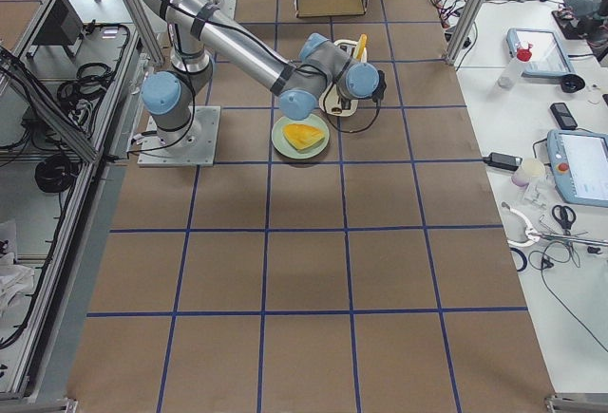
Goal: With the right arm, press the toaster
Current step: 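Press the toaster lever down with the right gripper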
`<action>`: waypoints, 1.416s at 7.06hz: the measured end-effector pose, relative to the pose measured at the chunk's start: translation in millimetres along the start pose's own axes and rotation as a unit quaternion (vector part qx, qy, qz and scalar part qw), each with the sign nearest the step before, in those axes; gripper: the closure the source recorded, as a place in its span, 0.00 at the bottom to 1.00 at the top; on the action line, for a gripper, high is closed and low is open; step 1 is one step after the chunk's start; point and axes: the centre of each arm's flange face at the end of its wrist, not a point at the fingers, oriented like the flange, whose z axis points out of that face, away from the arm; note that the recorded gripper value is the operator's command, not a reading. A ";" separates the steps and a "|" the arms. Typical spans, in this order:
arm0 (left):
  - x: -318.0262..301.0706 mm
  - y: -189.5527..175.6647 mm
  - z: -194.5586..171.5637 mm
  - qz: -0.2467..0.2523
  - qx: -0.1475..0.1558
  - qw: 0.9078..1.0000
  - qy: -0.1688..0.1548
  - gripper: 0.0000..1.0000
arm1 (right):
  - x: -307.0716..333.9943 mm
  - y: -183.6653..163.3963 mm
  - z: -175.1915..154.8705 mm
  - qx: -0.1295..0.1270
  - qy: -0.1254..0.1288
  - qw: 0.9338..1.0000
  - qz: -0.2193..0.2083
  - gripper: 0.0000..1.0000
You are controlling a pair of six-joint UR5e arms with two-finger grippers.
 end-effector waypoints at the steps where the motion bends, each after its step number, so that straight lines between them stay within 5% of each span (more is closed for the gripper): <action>1: 0.0 0.0 0.0 0.000 0.000 1.000 0.000 0.00 | 2.5 -0.9 2.5 -0.002 -0.001 1.000 0.001 0.97; 10: 0.0 0.0 0.0 0.000 0.000 1.000 0.000 0.00 | 31.6 -7.0 34.1 -0.024 -0.015 1.000 0.013 0.97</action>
